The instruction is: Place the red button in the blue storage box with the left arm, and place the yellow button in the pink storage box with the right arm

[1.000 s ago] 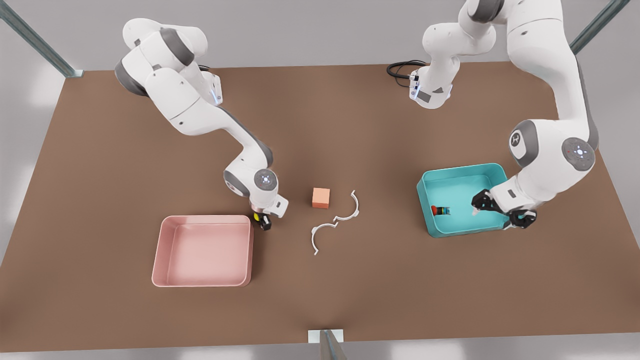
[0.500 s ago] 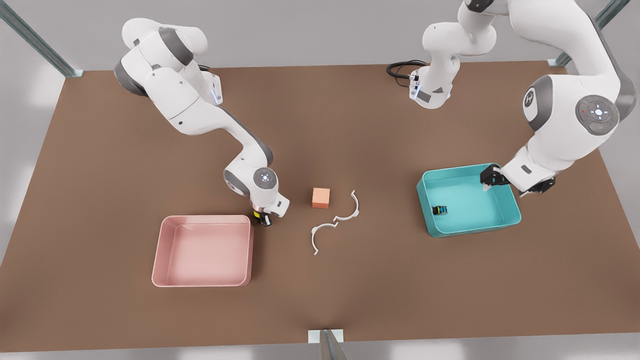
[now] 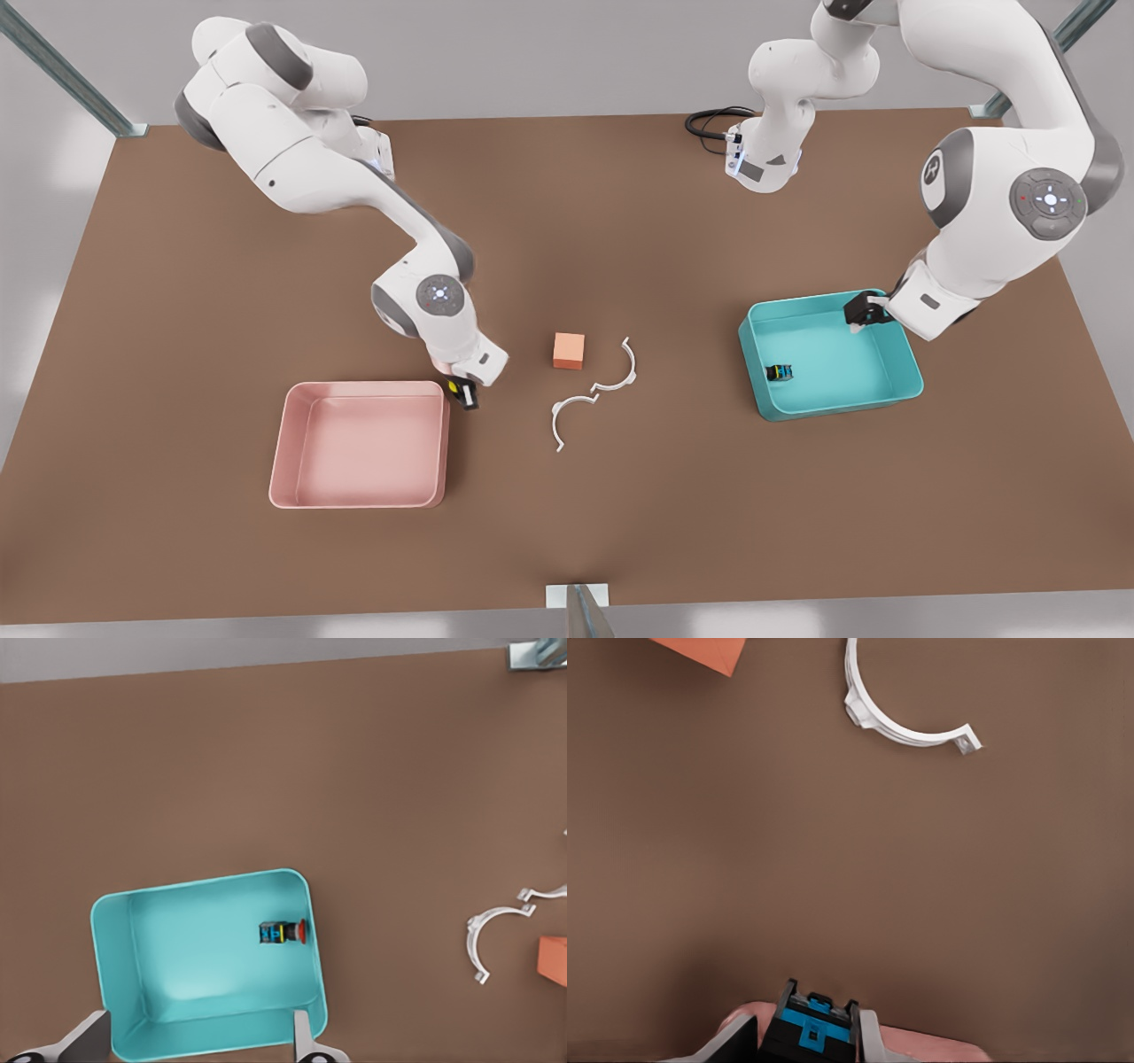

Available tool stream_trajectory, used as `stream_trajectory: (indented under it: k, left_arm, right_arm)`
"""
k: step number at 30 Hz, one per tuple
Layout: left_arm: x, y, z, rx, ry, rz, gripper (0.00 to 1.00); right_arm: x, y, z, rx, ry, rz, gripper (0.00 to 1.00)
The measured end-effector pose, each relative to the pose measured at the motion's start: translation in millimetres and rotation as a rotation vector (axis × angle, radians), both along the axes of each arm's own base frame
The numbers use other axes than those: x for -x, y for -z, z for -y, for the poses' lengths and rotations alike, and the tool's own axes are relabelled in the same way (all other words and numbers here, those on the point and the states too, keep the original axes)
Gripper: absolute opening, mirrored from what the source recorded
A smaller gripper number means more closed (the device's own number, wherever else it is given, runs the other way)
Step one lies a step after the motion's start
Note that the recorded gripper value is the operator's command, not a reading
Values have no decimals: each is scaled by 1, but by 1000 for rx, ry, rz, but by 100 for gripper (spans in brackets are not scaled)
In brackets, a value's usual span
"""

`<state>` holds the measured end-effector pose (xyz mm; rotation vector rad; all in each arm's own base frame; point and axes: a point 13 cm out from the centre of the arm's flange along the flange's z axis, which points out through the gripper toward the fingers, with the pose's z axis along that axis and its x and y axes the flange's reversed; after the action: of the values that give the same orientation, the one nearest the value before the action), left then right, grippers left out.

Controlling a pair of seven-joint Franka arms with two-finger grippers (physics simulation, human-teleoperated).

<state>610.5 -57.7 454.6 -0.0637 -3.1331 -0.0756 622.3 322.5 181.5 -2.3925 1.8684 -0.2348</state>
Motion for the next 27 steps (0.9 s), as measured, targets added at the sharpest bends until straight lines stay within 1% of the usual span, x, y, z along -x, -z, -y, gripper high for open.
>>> stream_trajectory:
  k: [2,4,9,11,12,14,15,17,18,19,20,21,22,23,25,26,27]
  left_arm:
    - [1,0,2,-1,-12,-2,100]
    - [1,0,3,-1,-24,-3,100]
    - [2,0,3,-2,-52,-5,100]
    - [3,0,3,-2,-61,-6,100]
    - [3,0,3,-3,-65,-6,100]
    - [3,0,3,-3,-73,-6,100]
    - [3,0,3,-3,-76,-6,100]
    - [3,0,5,-3,-78,-6,100]
    - [3,0,6,-3,-80,-6,100]
    - [3,0,6,-3,-82,-6,100]
    - [3,0,6,-4,-85,-6,100]
    - [3,1,6,-4,-87,-6,100]
    - [3,1,6,-4,-90,-7,100]
    - [3,1,6,-4,-92,-7,100]
    - [3,0,6,-4,-96,-3,100]
    - [2,-1,5,-4,-99,-1,100]
    - [2,-2,4,-4,-101,0,100]
  right_arm:
    - [-24,-20,43,-38,84,4,48]
    - [-39,-26,86,-56,168,-9,48]
    - [-32,-1,145,-57,323,-126,49]
    - [-26,16,166,-46,372,-177,53]
    - [-23,27,176,-40,394,-202,60]
    - [-17,44,192,-23,428,-239,82]
    - [-15,51,200,-13,443,-251,100]
    - [-15,56,208,0,460,-258,100]
    - [-19,53,211,0,467,-251,100]
    - [-31,45,214,-9,476,-230,100]
    - [-58,22,216,-28,481,-172,100]
    - [-91,-16,212,-58,482,-90,100]
    - [-113,-54,199,-81,470,-20,100]
    - [-120,-92,171,-92,437,33,100]
    - [-108,-155,113,-111,386,94,100]
    - [-100,-185,96,-121,388,120,100]
    - [-92,-221,97,-124,433,157,100]
